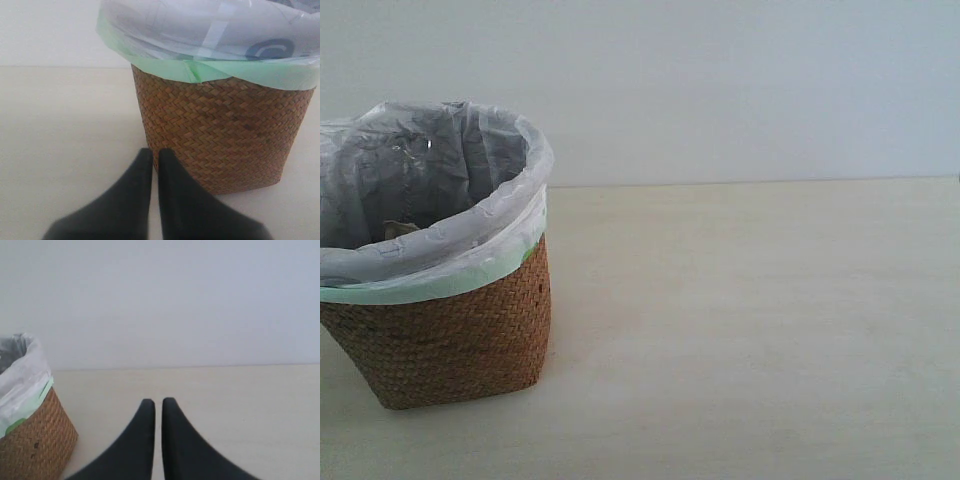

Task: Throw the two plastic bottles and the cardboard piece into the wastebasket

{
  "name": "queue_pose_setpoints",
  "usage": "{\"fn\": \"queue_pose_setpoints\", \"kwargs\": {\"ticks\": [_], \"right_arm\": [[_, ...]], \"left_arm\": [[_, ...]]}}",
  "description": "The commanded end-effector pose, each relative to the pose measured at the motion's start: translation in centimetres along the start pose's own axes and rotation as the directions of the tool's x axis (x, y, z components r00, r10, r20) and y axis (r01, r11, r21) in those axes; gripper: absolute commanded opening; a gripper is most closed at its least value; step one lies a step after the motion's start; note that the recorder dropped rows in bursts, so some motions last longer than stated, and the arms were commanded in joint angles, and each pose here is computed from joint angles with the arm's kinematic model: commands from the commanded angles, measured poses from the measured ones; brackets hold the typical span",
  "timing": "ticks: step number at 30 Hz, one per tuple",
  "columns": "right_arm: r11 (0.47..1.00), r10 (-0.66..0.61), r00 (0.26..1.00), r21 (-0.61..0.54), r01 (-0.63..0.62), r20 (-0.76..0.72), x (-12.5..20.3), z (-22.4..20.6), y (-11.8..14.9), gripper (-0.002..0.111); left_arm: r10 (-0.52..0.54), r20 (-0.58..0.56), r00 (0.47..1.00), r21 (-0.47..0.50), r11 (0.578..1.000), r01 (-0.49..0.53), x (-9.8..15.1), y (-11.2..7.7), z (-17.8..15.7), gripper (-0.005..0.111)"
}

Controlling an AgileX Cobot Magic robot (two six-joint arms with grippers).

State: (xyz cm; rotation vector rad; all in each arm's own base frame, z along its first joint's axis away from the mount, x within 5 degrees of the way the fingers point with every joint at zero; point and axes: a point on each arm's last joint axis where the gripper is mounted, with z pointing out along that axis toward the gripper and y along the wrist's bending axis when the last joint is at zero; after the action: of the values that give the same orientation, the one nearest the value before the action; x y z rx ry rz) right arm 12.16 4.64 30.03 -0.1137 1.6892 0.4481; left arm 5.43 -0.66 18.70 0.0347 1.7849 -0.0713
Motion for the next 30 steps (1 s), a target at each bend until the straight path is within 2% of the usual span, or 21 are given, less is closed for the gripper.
{"fn": "queue_pose_setpoints", "kwargs": {"ticks": [1, 4, 12, 15, 30], "right_arm": [[0.994, 0.106, 0.990, 0.012, -0.108, 0.098, 2.6, -2.7, -1.1, 0.001], [0.981, 0.193, 0.974, -0.005, -0.193, 0.122, 4.3, -3.9, -1.4, 0.001], [0.969, 0.245, 0.945, -0.066, -0.236, 0.215, 7.9, -6.2, -2.0, 0.001], [0.969, 0.246, 0.936, -0.086, -0.231, 0.251, 8.4, -6.6, -2.1, 0.001], [0.959, 0.284, 0.927, -0.096, -0.268, 0.247, 8.5, -6.6, -2.1, 0.001]], "left_arm": [[-0.001, 0.005, 1.000, -0.004, 1.000, 0.001, 0.1, 0.0, 0.0, 0.004], [-0.001, 0.005, 1.000, -0.004, 1.000, 0.001, 0.1, 0.0, 0.0, 0.004], [-0.001, 0.005, 1.000, -0.004, 1.000, 0.001, 0.1, 0.0, 0.0, 0.004], [-0.001, 0.005, 1.000, -0.004, 1.000, 0.001, 0.1, 0.0, 0.0, 0.004], [-0.001, 0.005, 1.000, -0.004, 1.000, 0.001, 0.1, 0.0, 0.0, 0.004]]}}
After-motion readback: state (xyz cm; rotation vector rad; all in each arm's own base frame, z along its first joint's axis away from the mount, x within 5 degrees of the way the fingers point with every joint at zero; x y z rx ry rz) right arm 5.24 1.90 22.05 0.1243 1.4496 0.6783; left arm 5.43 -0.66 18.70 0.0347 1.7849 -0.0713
